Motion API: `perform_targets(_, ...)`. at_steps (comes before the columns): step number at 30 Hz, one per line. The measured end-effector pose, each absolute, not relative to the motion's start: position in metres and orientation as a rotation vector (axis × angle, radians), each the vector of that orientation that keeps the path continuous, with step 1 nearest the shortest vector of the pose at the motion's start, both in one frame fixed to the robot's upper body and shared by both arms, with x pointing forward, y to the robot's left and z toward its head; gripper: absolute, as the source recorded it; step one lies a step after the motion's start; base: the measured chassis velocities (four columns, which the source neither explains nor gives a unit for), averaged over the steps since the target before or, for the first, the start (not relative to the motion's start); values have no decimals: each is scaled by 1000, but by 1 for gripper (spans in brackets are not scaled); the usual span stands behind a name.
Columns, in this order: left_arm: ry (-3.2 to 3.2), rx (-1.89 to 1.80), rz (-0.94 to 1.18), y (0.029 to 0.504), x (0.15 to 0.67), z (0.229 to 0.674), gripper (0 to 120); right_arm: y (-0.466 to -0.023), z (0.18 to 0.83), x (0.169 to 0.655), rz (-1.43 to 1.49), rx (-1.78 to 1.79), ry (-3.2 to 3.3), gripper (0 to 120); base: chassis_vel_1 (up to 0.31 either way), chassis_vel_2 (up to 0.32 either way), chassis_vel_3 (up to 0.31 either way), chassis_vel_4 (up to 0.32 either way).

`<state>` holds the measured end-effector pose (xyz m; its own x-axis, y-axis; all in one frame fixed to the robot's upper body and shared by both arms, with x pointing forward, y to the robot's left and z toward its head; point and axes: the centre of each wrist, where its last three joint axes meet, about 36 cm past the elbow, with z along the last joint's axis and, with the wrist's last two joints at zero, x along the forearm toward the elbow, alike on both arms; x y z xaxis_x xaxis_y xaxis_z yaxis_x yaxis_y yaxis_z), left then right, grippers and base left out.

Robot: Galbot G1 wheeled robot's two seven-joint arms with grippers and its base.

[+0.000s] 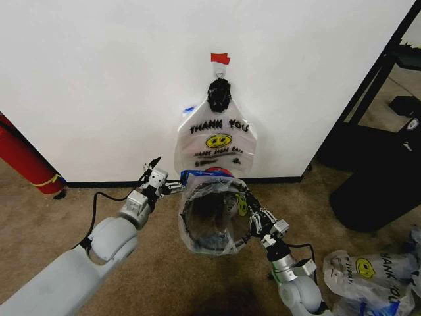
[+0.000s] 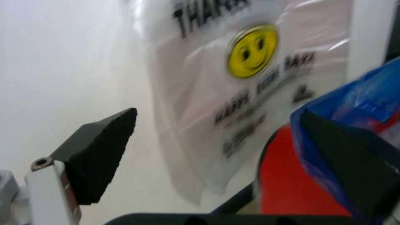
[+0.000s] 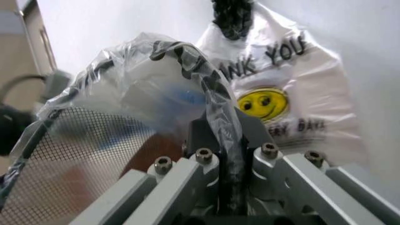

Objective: Pick up the garbage bag from the wall and place it over the trash bin.

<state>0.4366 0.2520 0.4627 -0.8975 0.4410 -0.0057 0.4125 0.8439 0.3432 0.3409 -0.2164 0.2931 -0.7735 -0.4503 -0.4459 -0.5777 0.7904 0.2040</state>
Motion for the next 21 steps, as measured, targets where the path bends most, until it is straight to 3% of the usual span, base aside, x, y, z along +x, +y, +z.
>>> perform_targets(10, 2673, 836, 367, 270, 461, 453, 100, -203, 293, 332, 815, -741, 2620, 1, 0, 0, 0, 0)
perform_targets(16, 2668, 699, 131, 252, 447, 443, 100, -189, 288, 328, 1033, -539, 2672, 1, 0, 0, 0, 0)
perform_targets(21, 2747, 707, 62, 251, 427, 428, 100, -179, 291, 330, 1187, -361, 2698, 1, 0, 0, 0, 0)
